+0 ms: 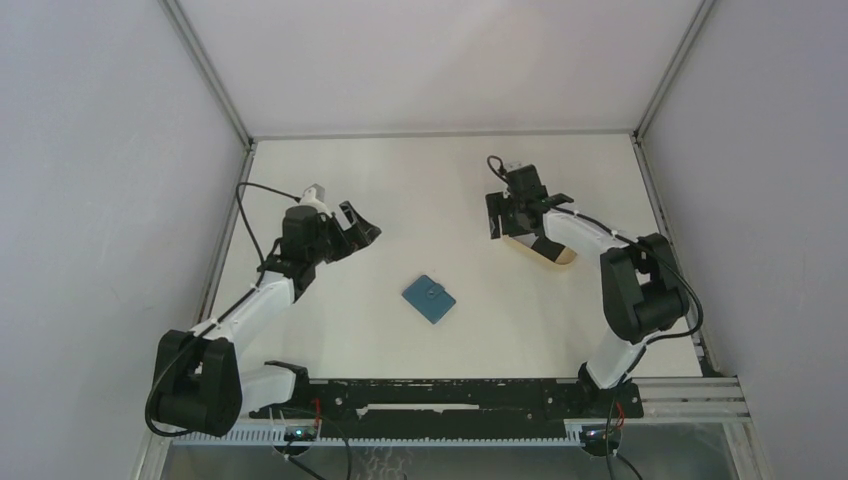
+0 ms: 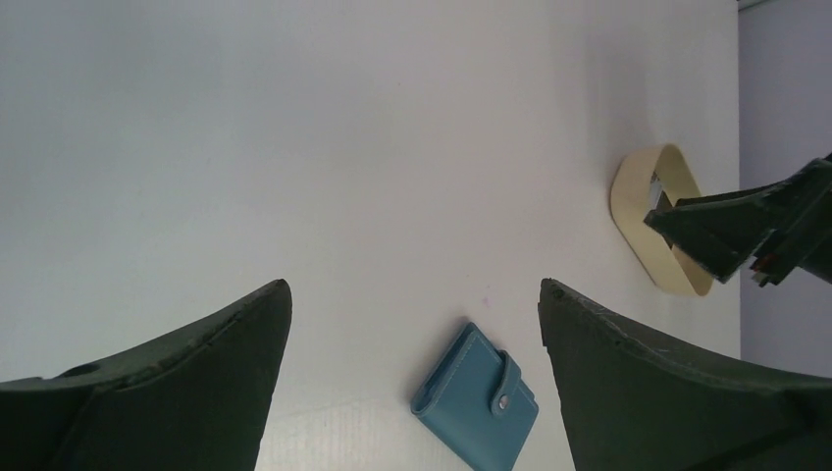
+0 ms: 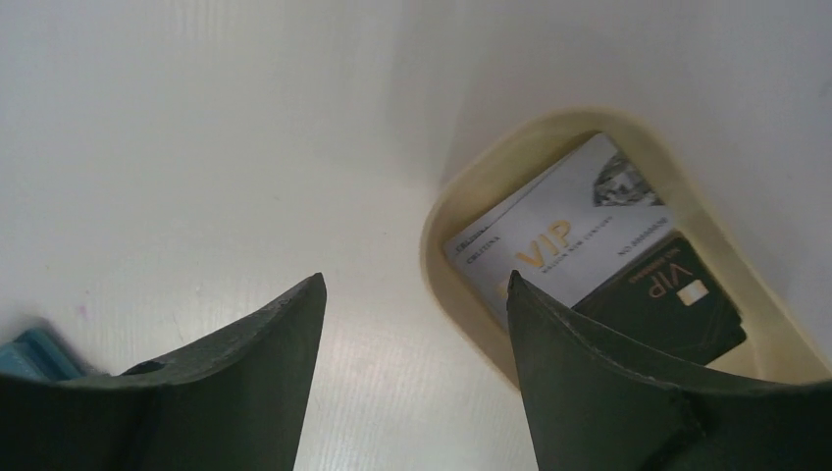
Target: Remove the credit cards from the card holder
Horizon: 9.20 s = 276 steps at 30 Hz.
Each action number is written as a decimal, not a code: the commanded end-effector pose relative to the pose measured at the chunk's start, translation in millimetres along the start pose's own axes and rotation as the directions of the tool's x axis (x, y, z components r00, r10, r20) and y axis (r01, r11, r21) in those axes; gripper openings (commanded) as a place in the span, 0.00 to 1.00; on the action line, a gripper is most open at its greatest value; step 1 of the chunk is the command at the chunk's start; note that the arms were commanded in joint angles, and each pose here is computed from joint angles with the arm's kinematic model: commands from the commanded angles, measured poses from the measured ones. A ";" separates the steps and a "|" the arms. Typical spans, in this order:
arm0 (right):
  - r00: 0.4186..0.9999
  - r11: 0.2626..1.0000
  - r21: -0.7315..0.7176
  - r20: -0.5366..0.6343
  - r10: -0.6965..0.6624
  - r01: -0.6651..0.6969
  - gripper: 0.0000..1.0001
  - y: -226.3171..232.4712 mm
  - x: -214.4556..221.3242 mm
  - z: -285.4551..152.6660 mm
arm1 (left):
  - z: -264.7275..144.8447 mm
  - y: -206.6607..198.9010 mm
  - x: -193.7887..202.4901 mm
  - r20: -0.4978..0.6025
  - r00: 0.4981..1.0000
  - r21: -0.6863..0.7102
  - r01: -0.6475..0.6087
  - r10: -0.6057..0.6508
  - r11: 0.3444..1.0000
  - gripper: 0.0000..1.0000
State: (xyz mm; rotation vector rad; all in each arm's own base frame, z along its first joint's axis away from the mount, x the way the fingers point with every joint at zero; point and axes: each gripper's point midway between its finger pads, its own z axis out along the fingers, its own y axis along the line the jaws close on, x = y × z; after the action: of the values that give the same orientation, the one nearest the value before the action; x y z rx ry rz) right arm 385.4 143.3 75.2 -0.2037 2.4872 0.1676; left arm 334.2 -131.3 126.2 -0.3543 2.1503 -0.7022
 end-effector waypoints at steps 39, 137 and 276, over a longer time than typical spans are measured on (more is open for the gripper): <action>0.853 0.837 -0.218 -0.035 -0.521 0.502 0.13 162.7 3.6 35.5 | -19.1 0.9 -3.7 0.084 0.996 0.014 0.021 -0.022 1.000 1.00; 0.984 0.659 -0.732 0.097 -0.148 0.172 0.00 211.5 94.5 -59.7 | 37.8 -26.4 147.2 -0.298 0.946 0.018 0.137 -0.125 0.990 0.91; 0.934 0.652 -0.681 -0.142 0.328 -0.333 0.27 175.1 101.5 -20.9 | -7.2 -95.4 92.6 -0.150 0.985 0.284 0.128 -0.088 0.950 0.00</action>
State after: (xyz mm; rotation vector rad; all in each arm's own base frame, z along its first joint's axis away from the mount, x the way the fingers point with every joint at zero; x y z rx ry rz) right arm 250.1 283.7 22.3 -0.0039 2.4074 1.1966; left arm 266.7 -246.4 109.5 -0.2859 2.2063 -1.0740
